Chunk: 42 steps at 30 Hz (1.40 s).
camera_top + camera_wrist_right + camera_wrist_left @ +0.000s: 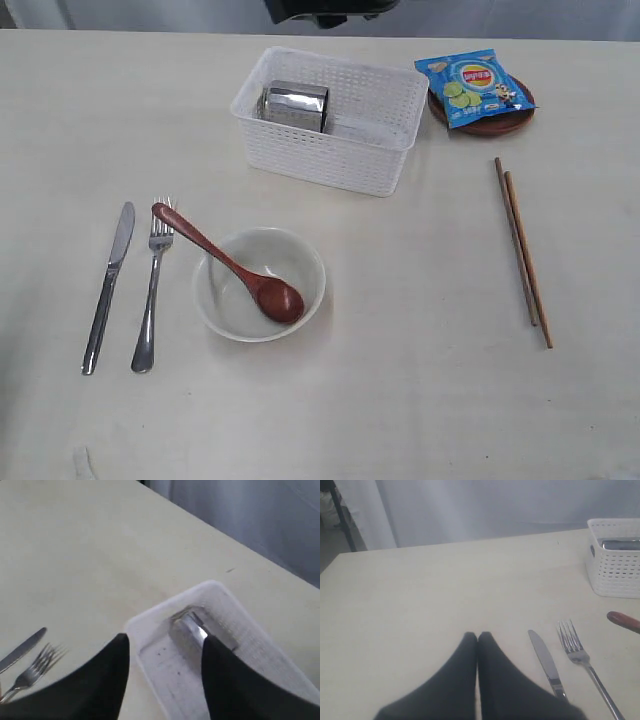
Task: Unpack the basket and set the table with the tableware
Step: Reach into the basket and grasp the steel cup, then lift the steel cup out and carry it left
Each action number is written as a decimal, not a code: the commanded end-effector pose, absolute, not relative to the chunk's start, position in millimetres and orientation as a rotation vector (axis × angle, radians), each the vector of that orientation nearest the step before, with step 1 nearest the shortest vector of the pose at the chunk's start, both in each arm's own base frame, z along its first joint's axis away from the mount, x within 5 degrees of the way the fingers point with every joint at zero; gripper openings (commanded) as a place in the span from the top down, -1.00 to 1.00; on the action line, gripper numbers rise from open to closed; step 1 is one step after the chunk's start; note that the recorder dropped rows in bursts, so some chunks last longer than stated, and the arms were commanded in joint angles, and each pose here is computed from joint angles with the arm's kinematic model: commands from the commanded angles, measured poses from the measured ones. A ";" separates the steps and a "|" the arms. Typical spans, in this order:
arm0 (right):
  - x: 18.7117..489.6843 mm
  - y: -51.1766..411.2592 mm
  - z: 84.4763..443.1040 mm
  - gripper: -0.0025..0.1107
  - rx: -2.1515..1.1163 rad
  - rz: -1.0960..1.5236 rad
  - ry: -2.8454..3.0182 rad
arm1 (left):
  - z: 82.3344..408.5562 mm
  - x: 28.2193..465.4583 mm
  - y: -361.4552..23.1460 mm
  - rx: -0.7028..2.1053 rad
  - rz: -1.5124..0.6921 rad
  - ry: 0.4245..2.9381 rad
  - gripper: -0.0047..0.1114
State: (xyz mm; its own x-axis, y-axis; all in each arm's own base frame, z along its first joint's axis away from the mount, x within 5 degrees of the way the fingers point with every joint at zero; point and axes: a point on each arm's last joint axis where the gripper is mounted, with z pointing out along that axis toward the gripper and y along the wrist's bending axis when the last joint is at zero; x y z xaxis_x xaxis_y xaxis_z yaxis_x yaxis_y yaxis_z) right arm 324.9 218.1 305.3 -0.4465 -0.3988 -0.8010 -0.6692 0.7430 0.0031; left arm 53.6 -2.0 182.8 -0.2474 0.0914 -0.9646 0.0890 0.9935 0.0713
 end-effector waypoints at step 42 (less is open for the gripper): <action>444.2 215.0 214.1 0.96 -0.555 0.869 2.454 | 182.2 53.5 -2.1 0.136 0.000 1.822 0.92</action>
